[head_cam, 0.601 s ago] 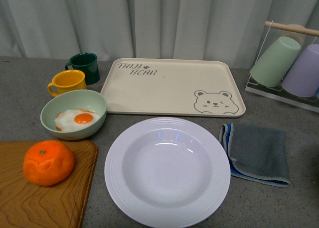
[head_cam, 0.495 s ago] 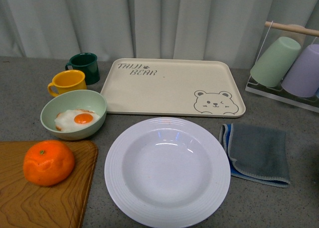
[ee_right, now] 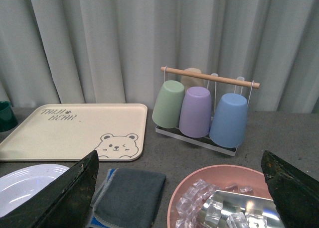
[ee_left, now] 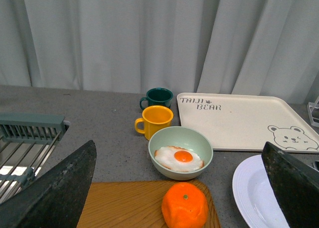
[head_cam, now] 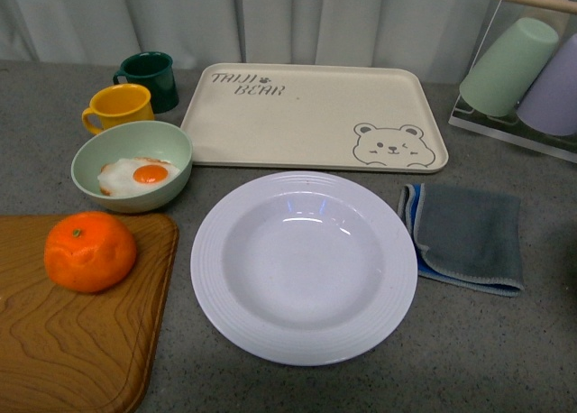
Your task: Place orange and plate with both arms
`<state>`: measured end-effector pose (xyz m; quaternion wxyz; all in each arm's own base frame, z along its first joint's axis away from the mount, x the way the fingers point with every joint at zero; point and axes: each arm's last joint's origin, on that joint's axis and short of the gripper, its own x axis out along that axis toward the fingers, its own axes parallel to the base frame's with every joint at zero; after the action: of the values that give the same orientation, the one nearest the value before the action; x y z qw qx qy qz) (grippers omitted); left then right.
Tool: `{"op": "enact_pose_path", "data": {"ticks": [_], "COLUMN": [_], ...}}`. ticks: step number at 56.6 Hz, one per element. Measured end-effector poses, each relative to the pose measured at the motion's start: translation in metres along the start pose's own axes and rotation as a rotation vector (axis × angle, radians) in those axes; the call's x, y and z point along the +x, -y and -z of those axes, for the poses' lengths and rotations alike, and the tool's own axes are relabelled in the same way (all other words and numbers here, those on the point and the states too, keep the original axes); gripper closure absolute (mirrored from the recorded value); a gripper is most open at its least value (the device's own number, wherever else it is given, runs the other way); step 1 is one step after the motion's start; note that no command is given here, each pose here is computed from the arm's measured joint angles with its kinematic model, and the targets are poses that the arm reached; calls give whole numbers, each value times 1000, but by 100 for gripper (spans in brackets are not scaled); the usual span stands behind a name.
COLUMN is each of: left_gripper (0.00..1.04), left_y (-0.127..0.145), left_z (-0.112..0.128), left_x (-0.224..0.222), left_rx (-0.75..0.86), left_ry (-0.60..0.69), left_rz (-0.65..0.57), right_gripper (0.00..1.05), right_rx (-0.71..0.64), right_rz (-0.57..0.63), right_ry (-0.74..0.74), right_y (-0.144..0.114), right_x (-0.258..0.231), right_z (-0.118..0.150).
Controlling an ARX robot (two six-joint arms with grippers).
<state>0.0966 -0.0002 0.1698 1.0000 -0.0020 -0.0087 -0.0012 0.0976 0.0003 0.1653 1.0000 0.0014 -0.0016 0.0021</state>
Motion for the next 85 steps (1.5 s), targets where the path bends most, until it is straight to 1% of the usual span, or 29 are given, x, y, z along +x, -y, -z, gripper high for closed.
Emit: {"op": "enact_pose_path", "data": {"ticks": [19,21,24,27,33,40,44,53,58,69,85], "left_gripper": [7,7,7,7,7,7,7,7,7,7,7], "left_y": [0,0,2,4,10,25,30,34,36,40,37], "left_z": [0,1,5,10,9,7,16,37,46,60,80], "left_x": [0,0,4,10,27,68,89,123,138,162,180], "left_rx": [-2,-32,-86,-126,-160,-162,-164,-162,-155,-141,-134], "left_ry": [-6,-65,-229,-303,-368,-471,-547,-704,-761,-831,-885], "left_rz": [1,3,0,0,36,121,143,154,142,124,71], "right_gripper": [9,9,9,9,9,9,9,9,9,9,9], "right_rx": [0,0,0,0,0,0,0,0,0,0,0], "right_rz": [0,0,0,0,0,0,0,0,0,0,0], "right_ry": [0,0,0,1,1,1,1,1,1,1,1], "right_y": [0,0,0,0,0,0,0,0,0,0,0], "right_x": [0,0,0,0,0,0,0,0,0,0,0], "right_z": [0,0,0,0,0,0,0,0,0,0,0]}}
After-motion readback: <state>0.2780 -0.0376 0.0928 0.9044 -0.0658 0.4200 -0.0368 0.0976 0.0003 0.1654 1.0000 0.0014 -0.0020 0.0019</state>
